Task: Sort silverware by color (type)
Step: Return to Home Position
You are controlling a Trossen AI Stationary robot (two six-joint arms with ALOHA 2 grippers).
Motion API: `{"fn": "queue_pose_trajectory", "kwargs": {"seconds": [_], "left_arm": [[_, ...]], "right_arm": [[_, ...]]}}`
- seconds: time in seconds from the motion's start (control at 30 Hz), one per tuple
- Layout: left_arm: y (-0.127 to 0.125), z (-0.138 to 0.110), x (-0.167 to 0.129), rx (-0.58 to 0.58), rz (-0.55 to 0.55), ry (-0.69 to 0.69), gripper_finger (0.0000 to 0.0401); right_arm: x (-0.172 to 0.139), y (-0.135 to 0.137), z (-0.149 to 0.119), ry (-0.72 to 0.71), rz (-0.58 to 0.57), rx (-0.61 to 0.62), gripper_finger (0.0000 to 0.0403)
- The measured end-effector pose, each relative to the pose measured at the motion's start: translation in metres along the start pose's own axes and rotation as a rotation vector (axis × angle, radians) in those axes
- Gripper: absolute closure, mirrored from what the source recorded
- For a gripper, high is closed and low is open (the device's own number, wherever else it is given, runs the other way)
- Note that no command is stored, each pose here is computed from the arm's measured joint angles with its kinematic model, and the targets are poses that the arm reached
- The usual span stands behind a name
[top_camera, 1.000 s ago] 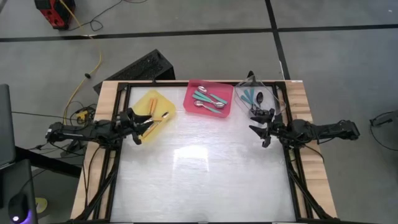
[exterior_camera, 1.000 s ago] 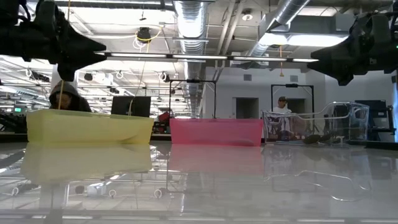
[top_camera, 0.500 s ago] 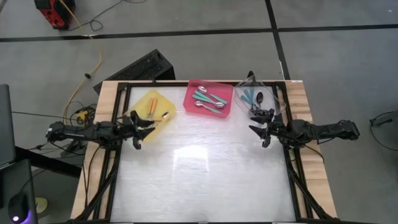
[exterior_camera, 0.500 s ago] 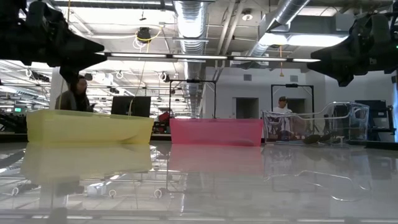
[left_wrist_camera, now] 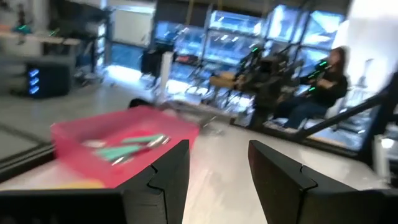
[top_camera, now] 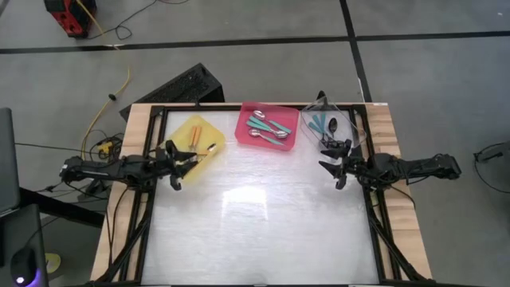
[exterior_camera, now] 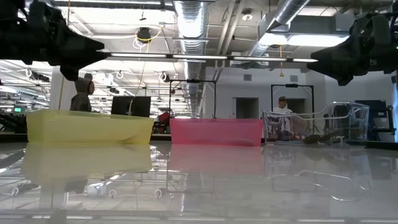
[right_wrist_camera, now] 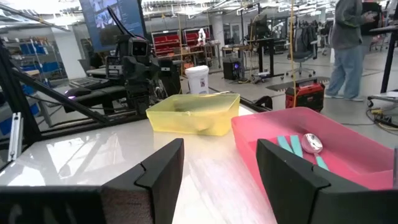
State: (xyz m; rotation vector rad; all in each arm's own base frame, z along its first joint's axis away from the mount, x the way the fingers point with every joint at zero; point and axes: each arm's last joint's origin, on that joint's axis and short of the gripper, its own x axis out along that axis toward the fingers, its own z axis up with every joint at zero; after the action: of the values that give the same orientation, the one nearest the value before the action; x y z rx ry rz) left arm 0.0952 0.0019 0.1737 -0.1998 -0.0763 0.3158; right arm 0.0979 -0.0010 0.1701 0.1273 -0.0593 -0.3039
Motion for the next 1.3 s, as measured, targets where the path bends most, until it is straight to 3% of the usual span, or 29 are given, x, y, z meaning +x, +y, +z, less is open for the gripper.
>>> {"fn": "queue_pose_trajectory", "kwargs": {"seconds": [0.13,1.3], "left_arm": [[-0.0018,-0.0003,0.0004,0.003,-0.061,-0.016,0.0253],[-0.0006,-0.0007,0.0003,0.006,-0.022,-0.006,0.0253]], "right_arm": [[0.0003,-0.0015,-0.0002,0.0,-0.029,-0.004,0.0176],[0.0009,-0.0039,-0.0004,0.0,-0.058,-0.008,0.0176]]}}
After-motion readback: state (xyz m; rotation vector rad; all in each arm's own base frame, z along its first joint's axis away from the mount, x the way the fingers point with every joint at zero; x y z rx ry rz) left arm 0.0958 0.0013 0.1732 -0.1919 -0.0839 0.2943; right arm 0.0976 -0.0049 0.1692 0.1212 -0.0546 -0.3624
